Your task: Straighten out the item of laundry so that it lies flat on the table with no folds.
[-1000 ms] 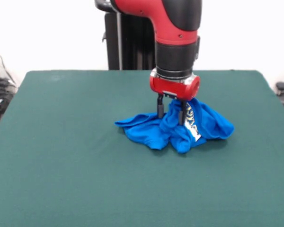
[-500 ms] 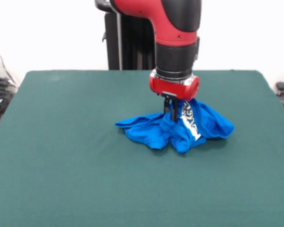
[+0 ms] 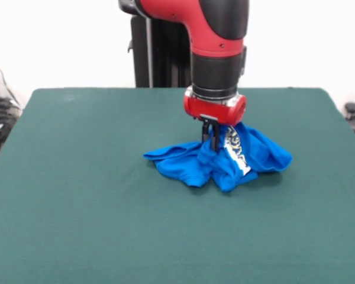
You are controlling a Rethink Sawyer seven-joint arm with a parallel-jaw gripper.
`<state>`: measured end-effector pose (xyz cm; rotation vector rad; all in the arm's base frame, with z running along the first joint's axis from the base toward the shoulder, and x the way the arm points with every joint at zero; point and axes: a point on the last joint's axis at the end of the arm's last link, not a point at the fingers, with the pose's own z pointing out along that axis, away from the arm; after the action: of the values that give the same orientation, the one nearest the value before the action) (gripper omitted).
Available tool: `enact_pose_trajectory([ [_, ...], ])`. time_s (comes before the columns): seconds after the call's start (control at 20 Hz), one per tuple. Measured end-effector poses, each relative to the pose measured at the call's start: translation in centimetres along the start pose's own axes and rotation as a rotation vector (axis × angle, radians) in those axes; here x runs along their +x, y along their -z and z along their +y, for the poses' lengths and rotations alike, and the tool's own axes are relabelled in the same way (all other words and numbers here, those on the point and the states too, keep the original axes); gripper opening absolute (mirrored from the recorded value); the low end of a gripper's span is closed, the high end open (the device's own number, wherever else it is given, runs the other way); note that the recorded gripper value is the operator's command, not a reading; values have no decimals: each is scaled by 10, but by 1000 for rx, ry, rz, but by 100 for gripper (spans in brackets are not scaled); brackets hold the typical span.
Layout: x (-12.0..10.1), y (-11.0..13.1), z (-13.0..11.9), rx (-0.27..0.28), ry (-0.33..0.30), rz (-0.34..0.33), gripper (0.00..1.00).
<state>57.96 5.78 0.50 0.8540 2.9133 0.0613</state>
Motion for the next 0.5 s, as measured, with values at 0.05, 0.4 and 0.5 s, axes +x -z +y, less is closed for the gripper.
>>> enact_pose_trajectory([
  [0.05, -2, 2, -1, -1, -2, -3, 0],
  [0.4, -1, 34, 2, 26, 26, 7, 0],
  [0.5, 2, 46, 3, 35, 37, 22, 0],
])
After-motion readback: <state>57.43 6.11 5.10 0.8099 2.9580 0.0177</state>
